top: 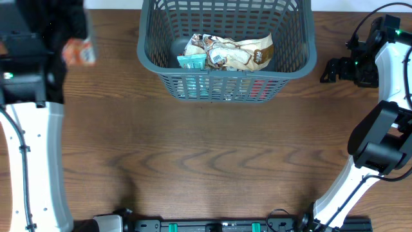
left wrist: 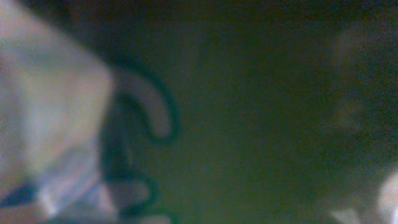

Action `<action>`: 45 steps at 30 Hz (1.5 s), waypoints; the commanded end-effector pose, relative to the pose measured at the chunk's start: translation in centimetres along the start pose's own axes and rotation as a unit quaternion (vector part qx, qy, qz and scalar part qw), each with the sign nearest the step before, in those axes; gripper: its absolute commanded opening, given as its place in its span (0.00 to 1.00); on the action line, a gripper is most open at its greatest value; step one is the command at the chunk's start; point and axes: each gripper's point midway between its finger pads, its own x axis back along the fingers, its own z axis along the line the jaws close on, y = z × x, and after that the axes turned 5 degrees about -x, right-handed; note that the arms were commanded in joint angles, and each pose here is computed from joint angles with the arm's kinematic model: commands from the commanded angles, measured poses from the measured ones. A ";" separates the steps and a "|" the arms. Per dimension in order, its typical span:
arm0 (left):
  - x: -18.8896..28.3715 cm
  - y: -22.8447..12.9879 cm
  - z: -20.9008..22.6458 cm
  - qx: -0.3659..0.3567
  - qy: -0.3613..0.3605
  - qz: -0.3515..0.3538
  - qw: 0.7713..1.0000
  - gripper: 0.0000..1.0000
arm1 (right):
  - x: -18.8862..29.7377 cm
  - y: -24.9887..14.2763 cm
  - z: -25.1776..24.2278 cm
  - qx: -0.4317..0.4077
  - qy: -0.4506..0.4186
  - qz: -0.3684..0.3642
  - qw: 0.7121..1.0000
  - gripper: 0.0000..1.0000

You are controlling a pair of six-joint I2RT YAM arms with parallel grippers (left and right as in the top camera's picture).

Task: Pack container
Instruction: 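Carry the tissue pack over the basket and release it inside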

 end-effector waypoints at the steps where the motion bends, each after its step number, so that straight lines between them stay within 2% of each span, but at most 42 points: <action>1: 0.6 4.4 -4.3 -0.071 -0.040 -0.067 0.994 0.06 | -0.2 -0.3 0.1 0.006 -0.004 0.008 1.000 0.99; 4: 0.3 6.1 -9.7 -0.196 -0.085 -0.108 0.971 0.06 | -0.2 -0.4 0.1 0.006 -0.004 0.008 1.000 0.99; 7: -0.5 6.5 -14.1 -0.288 -0.114 -0.132 0.941 0.06 | -0.2 -0.4 0.1 0.005 -0.004 0.008 1.000 0.99; 13: -3.4 6.0 -20.2 -0.379 -0.143 -0.158 0.900 0.06 | -0.2 -0.6 0.1 0.001 -0.003 0.012 1.000 0.99; 21: -7.5 6.2 -22.6 -0.381 -0.129 -0.189 0.896 0.06 | -0.2 -0.5 0.5 0.001 0.008 0.011 1.000 0.99; 26: -9.2 4.7 -25.1 -0.407 -0.166 -0.200 0.876 0.06 | -0.2 -0.3 0.8 0.000 0.019 0.007 1.000 0.99; 32: -11.7 0.3 -27.8 -0.418 -0.212 -0.151 0.870 0.06 | -0.2 -0.2 0.8 0.000 0.018 0.005 1.000 0.99; 35: -12.3 -2.7 -29.9 -0.427 -0.248 -0.117 0.862 0.06 | -0.2 -0.1 0.8 0.000 0.018 0.002 1.000 0.99; 41: -12.5 -6.2 -33.1 -0.438 -0.293 -0.080 0.846 0.06 | -0.2 0.0 0.8 0.000 0.018 0.001 1.000 0.99; 42: -12.5 -6.9 -33.6 -0.440 -0.300 -0.072 0.843 0.08 | -0.2 0.0 0.8 0.000 0.018 0.001 1.000 0.99; 43: -12.4 -7.5 -33.9 -0.442 -0.307 -0.065 0.840 0.15 | -0.2 0.0 0.8 0.000 0.018 0.001 1.000 0.99; 45: -12.2 -8.1 -34.3 -0.444 -0.316 -0.056 0.837 0.22 | -0.2 0.0 0.8 0.000 0.018 0.001 1.000 0.99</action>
